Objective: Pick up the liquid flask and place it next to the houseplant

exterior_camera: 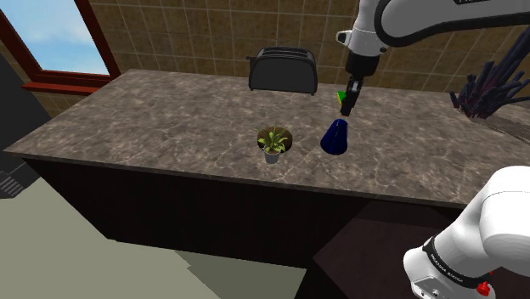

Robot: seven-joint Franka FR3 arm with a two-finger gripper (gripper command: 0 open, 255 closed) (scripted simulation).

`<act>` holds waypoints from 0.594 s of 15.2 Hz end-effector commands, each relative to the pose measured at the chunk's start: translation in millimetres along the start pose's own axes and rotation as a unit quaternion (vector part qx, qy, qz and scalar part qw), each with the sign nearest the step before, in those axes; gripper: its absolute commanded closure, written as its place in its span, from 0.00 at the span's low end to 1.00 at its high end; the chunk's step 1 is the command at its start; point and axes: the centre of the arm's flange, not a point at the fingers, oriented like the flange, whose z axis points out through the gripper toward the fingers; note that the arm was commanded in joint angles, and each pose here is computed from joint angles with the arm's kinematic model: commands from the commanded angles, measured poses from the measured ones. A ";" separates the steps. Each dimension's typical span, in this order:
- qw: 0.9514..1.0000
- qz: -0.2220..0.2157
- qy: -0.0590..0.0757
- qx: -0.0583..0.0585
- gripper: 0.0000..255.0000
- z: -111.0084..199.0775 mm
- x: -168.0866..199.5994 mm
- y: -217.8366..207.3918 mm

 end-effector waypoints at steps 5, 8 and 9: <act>1.000 0.000 0.000 0.000 1.00 32.2 -0.2 -0.7; 1.000 0.000 0.000 0.000 1.00 48.0 -0.2 -1.1; 1.000 0.000 0.000 0.000 1.00 53.3 -0.2 -1.3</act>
